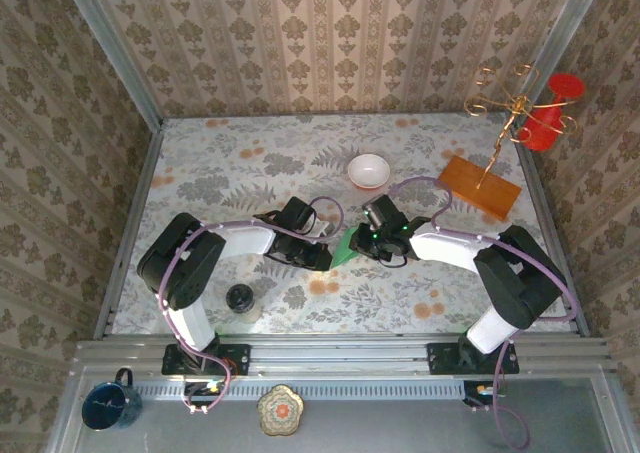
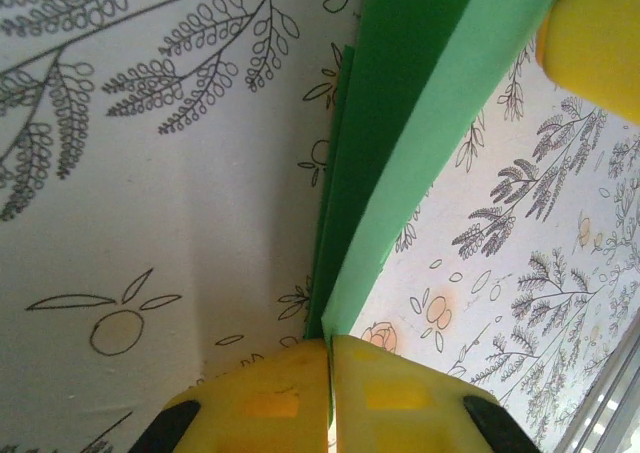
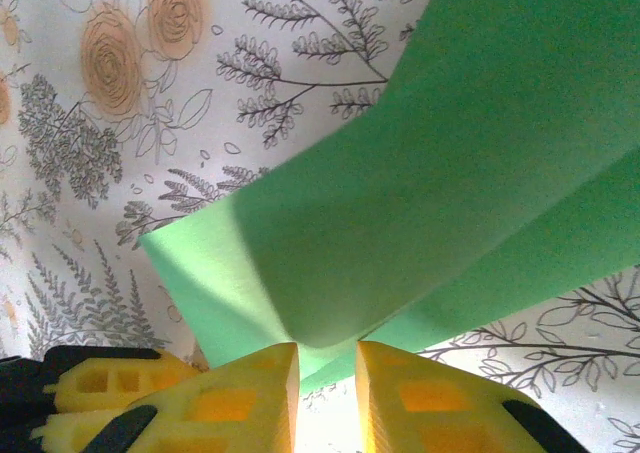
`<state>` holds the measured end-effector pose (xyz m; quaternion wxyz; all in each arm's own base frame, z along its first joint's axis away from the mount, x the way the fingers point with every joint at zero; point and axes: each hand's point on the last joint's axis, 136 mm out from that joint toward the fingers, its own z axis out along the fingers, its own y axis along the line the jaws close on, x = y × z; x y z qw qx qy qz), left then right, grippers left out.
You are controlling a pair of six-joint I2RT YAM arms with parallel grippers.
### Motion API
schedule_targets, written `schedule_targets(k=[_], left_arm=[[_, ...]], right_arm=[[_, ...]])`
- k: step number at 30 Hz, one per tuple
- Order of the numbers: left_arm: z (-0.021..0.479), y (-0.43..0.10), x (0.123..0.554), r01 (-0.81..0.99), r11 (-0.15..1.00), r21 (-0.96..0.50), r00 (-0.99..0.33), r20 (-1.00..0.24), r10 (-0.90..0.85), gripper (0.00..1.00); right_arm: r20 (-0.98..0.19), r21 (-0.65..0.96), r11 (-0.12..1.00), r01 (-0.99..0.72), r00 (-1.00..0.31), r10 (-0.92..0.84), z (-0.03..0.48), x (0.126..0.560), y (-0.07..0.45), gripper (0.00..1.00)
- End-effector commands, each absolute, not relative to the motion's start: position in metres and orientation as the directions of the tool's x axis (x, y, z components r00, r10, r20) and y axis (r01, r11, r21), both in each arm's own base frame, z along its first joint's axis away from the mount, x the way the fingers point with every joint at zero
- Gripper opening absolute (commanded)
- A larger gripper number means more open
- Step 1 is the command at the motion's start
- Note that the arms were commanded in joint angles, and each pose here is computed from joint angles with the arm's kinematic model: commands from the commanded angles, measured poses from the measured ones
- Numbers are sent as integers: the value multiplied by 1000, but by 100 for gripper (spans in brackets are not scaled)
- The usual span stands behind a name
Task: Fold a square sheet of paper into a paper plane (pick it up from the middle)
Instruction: Fold the wing for the fifth time at the center of the table.
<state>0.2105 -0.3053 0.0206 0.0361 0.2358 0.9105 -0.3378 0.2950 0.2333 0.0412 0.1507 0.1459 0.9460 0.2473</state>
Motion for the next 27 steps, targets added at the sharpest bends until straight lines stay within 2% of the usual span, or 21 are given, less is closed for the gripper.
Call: schedule_targets(k=[1,7,12,19,27], left_arm=[[3,-295,198,424,694,-582,-896,-158,415,11],[8,-300,202,435,685,-584,-891,-172,419,11],[11,-302,203,443,682,-583,-888,-180,423,11],[10,-303,203,441,682,-584,-889,-178,422,11],[9,-303,202,440,682,-584,-889,-175,424,11]], right_arm=[[-218,481,840,251,-894,392,39,301,224,24],[-258,621,768,155,-885,387,74,309,245,25],[-309,605,783,147,-862,401,87,310,234,26],[-284,599,788,141,-883,373,78,315,248,25],[-281,512,836,194,-882,377,64,324,240,24]])
